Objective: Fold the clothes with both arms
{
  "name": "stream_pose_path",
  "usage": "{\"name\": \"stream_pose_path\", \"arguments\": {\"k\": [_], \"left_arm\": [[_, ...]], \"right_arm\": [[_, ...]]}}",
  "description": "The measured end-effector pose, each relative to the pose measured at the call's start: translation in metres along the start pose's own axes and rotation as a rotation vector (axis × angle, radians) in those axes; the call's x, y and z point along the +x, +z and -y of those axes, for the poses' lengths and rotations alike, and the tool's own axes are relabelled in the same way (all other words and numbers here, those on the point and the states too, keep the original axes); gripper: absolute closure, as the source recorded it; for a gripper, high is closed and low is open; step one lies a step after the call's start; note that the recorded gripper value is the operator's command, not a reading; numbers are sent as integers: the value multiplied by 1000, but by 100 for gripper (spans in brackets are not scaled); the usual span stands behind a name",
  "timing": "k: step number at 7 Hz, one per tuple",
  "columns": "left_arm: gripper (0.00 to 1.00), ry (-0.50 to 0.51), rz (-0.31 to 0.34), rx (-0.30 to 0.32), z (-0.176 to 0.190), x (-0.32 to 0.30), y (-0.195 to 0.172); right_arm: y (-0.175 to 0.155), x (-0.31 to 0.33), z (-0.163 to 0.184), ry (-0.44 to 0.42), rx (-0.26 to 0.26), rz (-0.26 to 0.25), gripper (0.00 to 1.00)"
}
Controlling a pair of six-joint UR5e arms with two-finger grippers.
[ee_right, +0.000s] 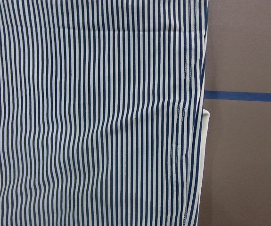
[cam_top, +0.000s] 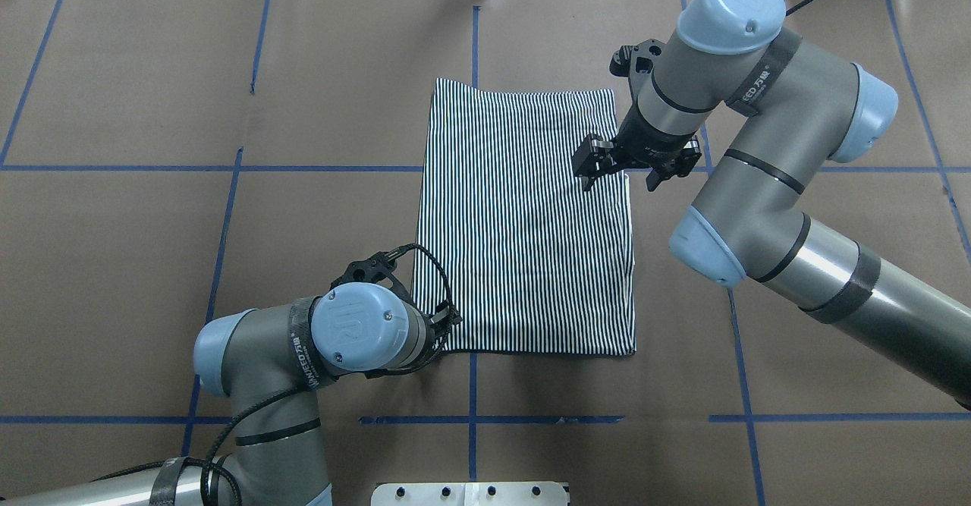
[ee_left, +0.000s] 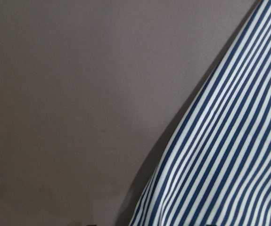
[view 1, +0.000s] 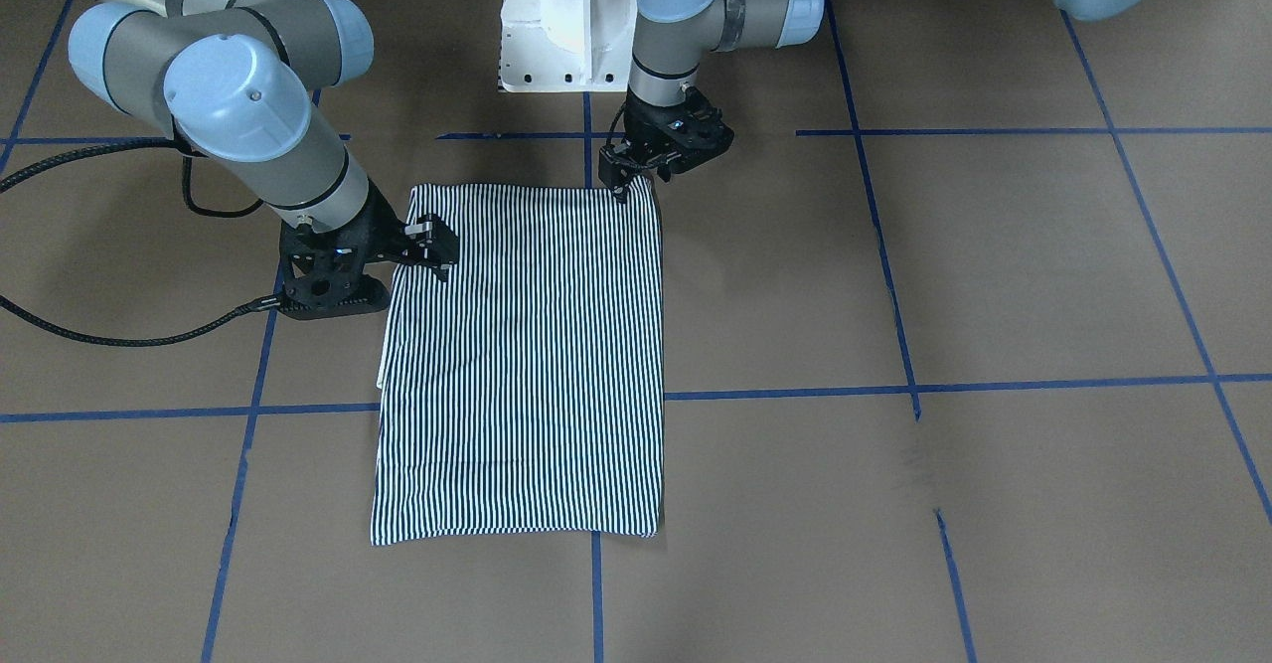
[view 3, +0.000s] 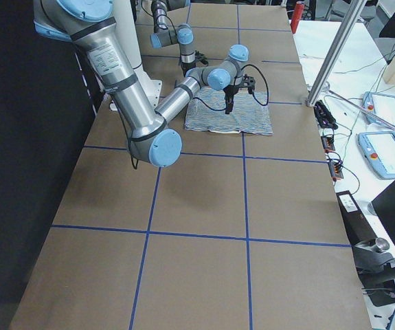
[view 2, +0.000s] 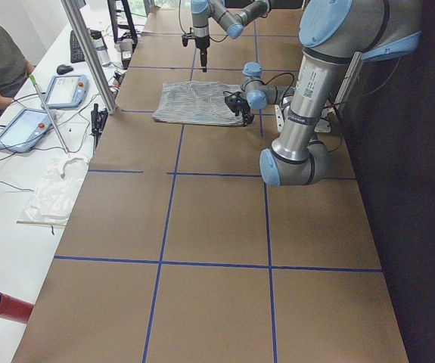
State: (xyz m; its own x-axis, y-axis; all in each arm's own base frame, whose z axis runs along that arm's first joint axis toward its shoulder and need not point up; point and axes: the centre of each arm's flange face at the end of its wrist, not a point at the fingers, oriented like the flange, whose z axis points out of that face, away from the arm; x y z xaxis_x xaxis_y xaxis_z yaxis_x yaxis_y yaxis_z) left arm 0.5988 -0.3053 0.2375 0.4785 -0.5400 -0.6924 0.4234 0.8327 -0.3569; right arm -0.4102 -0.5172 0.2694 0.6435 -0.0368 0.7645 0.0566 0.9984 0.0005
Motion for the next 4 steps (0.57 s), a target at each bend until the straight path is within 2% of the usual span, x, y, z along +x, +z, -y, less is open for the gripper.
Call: {"name": "stream_pose_path", "arguments": {"k": [2, 3, 4], "left_arm": [[84, -8, -2, -1, -1, 2, -1], [99, -10, -4, -1, -2, 3, -2], [100, -11, -5, -1, -2, 3, -2]], "right_arm": [[1, 1, 0, 0, -1, -1, 0], [1, 1, 0, 0, -2, -1, 0], [1, 1, 0, 0, -2, 0, 0]]}}
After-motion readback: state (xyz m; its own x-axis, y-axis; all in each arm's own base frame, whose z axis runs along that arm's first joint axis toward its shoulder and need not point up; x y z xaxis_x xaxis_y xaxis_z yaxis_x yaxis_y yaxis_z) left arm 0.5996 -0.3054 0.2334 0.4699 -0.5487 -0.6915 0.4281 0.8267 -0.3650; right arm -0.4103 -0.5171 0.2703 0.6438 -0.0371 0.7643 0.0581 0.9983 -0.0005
